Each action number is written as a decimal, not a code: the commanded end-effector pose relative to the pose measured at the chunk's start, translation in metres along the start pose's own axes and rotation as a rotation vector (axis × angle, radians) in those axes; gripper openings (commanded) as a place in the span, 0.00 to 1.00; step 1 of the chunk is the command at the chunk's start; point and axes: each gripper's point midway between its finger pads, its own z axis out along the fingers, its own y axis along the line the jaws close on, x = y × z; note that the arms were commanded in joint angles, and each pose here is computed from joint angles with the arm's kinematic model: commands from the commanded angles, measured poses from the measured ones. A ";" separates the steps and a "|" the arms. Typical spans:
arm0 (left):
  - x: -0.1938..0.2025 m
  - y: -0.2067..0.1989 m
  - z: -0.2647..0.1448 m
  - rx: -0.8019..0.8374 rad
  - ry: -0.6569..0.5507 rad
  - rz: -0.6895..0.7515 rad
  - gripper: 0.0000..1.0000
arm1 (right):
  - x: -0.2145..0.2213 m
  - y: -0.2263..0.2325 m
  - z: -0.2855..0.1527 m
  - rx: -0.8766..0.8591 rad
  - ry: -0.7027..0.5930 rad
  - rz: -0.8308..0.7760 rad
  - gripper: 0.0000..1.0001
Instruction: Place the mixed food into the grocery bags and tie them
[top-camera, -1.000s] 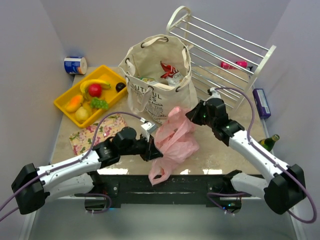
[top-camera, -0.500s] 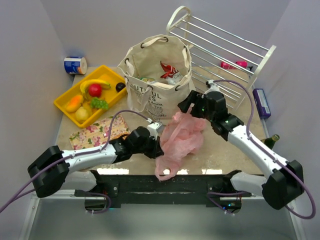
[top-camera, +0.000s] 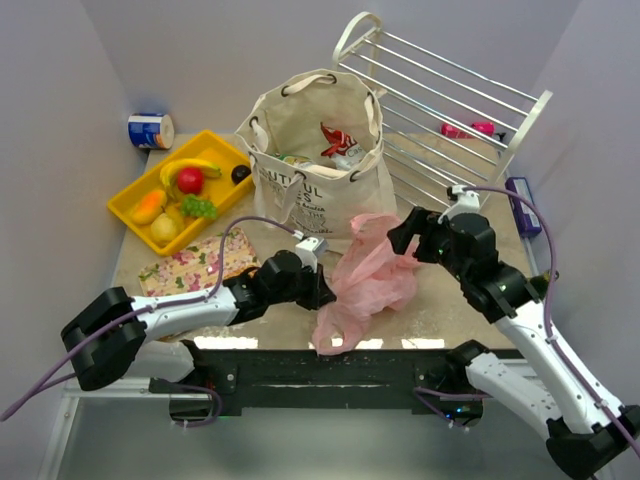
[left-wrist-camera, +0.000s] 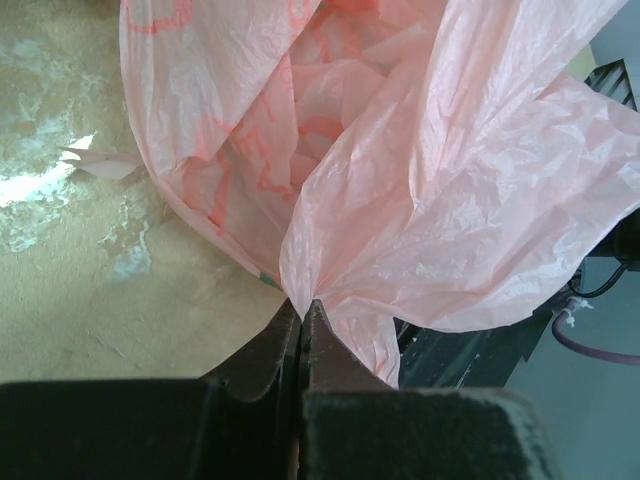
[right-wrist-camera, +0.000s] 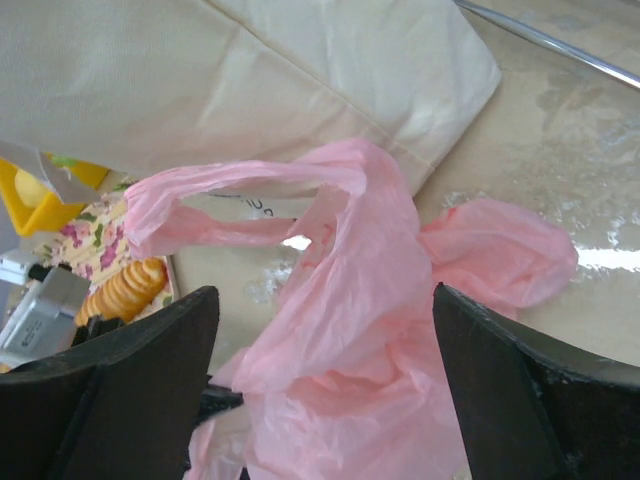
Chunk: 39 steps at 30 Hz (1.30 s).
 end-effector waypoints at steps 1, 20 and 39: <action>-0.024 -0.028 0.003 0.095 -0.076 0.031 0.00 | 0.023 0.010 -0.010 -0.083 0.108 -0.029 0.84; 0.003 -0.070 0.051 0.137 0.019 0.141 0.00 | 0.150 -0.017 0.040 -0.045 0.386 0.112 0.77; -0.069 -0.049 -0.036 0.002 -0.125 0.286 0.97 | 0.068 0.045 0.050 -0.222 0.307 -0.170 0.00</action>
